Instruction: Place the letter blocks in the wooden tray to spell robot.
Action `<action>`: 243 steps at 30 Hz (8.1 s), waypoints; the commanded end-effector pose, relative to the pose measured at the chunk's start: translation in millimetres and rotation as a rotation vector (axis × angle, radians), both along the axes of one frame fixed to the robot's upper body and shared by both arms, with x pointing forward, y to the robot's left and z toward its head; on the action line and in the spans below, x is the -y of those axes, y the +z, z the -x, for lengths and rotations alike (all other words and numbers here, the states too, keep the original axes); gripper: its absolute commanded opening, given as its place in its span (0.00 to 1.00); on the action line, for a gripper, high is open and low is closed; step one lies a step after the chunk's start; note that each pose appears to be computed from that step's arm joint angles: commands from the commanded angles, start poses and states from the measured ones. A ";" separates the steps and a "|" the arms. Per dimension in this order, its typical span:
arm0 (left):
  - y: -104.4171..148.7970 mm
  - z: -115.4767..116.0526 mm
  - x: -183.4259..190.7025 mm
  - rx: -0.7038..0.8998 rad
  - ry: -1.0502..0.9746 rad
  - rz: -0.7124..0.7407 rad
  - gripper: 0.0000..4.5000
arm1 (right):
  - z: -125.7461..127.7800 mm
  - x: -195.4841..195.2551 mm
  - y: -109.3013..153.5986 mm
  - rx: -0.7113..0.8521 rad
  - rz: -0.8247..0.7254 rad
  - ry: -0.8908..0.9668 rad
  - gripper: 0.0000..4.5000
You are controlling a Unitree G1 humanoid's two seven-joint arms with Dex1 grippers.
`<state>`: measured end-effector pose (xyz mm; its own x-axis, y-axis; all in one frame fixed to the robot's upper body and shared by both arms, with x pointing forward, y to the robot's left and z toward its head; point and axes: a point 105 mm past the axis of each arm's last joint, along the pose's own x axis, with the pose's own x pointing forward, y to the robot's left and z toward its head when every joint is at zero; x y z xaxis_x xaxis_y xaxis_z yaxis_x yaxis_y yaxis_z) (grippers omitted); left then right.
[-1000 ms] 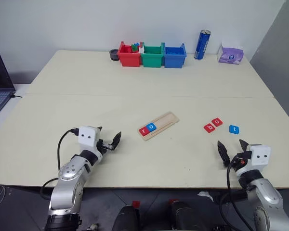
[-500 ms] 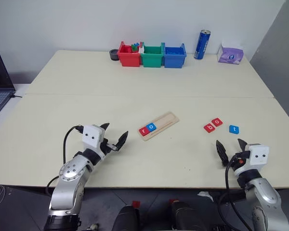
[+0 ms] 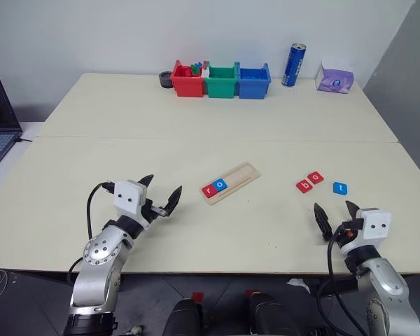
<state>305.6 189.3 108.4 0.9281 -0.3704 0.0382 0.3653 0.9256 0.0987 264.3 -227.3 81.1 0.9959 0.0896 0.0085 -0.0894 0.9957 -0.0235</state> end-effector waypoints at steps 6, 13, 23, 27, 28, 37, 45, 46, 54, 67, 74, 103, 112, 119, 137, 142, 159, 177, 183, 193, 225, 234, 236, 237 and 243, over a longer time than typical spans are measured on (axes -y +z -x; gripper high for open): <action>19.1 -10.1 31.2 0.013 -0.188 -0.033 1.00 | 10.9 -49.4 17.0 -0.022 0.027 0.366 0.99; 10.3 -24.5 57.5 -0.108 -0.383 -0.095 1.00 | 36.9 -98.4 39.7 -0.094 0.067 0.741 0.99; -8.7 -40.3 64.3 -0.222 -0.494 -0.228 1.00 | 54.4 -117.9 52.9 -0.128 0.129 0.883 0.99; -16.2 -41.0 69.3 -0.256 -0.523 -0.225 1.00 | 55.0 -120.4 53.8 -0.126 0.131 0.888 0.99; -16.1 -40.9 70.4 -0.254 -0.528 -0.224 1.00 | 55.2 -120.8 53.7 -0.126 0.134 0.889 0.99; -22.6 -40.3 73.3 -0.268 -0.566 -0.284 1.00 | 56.5 -122.5 53.0 -0.127 0.140 0.889 0.99; -28.6 -43.7 78.8 -0.311 -0.563 -0.320 1.00 | 57.6 -124.6 52.5 -0.127 0.137 0.891 0.99; -28.7 -44.8 79.7 -0.312 -0.562 -0.323 1.00 | 57.6 -124.7 52.6 -0.126 0.138 0.891 0.99; -31.3 -48.8 82.5 -0.349 -0.562 -0.330 1.00 | 55.8 -125.1 54.2 -0.118 0.144 0.895 0.99; -30.6 -44.7 82.5 -0.375 -0.599 -0.373 0.75 | 55.9 -129.3 53.7 -0.115 0.150 0.913 1.00; -26.8 -19.0 86.8 -0.353 -0.797 -0.415 0.75 | 55.8 -121.6 52.8 -0.126 0.163 0.891 1.00; -28.6 0.4 91.1 -0.168 -1.110 -0.579 0.75 | 67.9 -89.3 53.3 -0.218 0.251 0.896 1.00; -31.6 3.7 87.8 -0.203 -1.132 -0.564 0.99 | 66.8 -90.6 52.1 -0.219 0.250 0.901 1.00; -28.6 1.2 84.1 -0.170 -1.118 -0.587 0.99 | 65.9 -90.9 51.7 -0.214 0.244 0.901 1.00; 30.4 1.5 37.8 -0.135 -0.893 -0.333 0.99 | 23.7 -50.6 51.2 -0.183 0.176 0.607 1.00; 23.3 20.7 35.7 -0.129 -0.953 -0.369 0.99 | -8.0 -38.9 39.9 -0.194 0.238 0.487 1.00; 20.9 31.0 32.4 -0.169 -1.008 -0.414 0.99 | -81.4 -20.2 15.1 -0.227 0.214 0.296 1.00; 0.6 35.1 24.4 -0.176 -1.021 -0.418 1.00 | -81.3 -20.3 -9.4 -0.347 0.115 0.274 0.91; -0.5 35.0 28.9 -0.173 -1.037 -0.426 1.00 | -71.6 -14.1 -9.1 -0.337 0.146 0.234 0.46; 5.1 34.8 38.4 -0.158 -1.067 -0.418 1.00 | -9.7 -23.7 2.3 -0.292 0.138 0.121 0.32; -5.8 33.9 42.3 -0.146 -1.080 -0.413 1.00 | 16.2 -43.1 40.6 -0.249 0.187 0.246 0.99; -3.7 30.5 45.5 -0.137 -1.085 -0.417 1.00 | 11.1 -23.9 29.1 -0.420 0.469 0.724 0.99; -2.8 30.5 45.7 -0.135 -1.086 -0.419 1.00 | 11.7 -24.7 23.9 -0.448 0.486 0.792 0.99; -2.3 30.7 45.8 -0.134 -1.087 -0.420 1.00 | 11.9 -25.2 21.8 -0.461 0.488 0.823 0.99; -1.3 32.1 45.1 -0.134 -1.087 -0.426 1.00 | -1.0 -23.3 15.8 -0.469 0.527 0.879 0.99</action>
<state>274.6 146.0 98.8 0.1087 -0.9269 -0.3593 0.9803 0.0399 0.1935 262.5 -204.8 91.0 0.4863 0.6344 -0.6009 -0.8541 0.4902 -0.1737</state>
